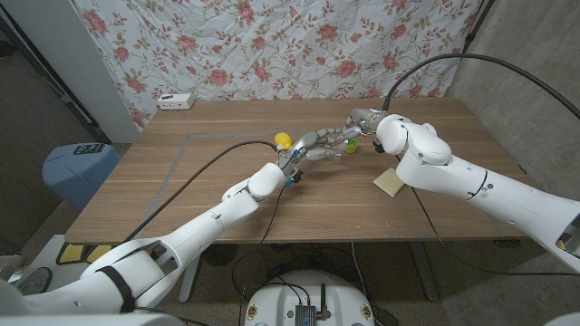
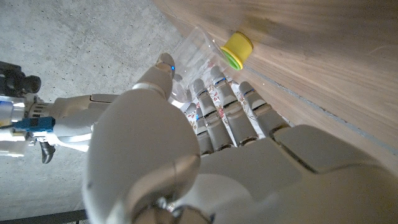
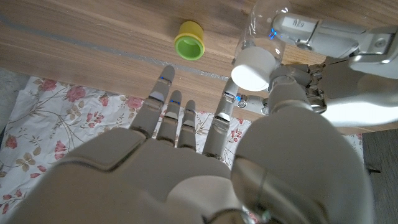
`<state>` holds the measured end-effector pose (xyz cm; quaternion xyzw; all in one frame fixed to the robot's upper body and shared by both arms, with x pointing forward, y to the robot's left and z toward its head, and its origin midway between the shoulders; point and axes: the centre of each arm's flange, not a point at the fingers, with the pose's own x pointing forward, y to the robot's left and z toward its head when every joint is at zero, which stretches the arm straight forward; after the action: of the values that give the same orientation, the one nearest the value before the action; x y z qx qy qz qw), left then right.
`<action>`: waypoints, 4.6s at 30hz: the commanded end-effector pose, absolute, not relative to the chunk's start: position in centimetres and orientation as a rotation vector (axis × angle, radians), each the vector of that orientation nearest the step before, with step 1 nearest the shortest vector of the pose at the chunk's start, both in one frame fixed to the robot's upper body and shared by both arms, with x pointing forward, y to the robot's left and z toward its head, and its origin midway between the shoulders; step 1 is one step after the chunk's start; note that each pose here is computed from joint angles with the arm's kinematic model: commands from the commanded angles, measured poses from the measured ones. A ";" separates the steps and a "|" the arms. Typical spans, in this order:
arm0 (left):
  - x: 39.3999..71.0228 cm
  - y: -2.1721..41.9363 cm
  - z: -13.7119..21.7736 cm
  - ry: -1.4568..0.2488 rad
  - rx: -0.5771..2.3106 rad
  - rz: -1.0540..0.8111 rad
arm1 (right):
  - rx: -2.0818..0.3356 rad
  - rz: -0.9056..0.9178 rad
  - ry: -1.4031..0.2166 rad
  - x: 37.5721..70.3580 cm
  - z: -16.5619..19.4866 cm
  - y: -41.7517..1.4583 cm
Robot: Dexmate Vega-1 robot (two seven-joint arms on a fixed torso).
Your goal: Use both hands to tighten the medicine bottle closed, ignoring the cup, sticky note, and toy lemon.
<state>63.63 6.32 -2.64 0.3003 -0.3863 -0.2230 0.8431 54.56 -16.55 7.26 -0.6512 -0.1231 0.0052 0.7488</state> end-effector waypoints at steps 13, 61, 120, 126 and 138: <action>63.7 6.2 -2.6 -0.821 0.635 -0.463 | -1.403 0.081 -0.276 53.9 8.1 -17.3; 63.9 6.1 -2.6 -0.841 0.626 -0.458 | -1.412 0.091 -0.275 53.9 7.8 -17.5; 63.6 6.1 -2.7 -0.838 0.630 -0.466 | -1.410 0.056 -0.283 53.9 7.0 -17.3; 63.5 6.1 -2.7 -0.837 0.632 -0.466 | -1.407 0.051 -0.293 53.8 6.9 -17.2; 63.5 6.1 -3.0 -0.832 0.630 -0.469 | -1.406 0.022 -0.292 53.6 6.5 -17.2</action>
<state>63.53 6.09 -2.76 0.2981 -0.3956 -0.2207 0.8402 53.75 -17.28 6.90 -0.6447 -0.1325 0.0198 0.7526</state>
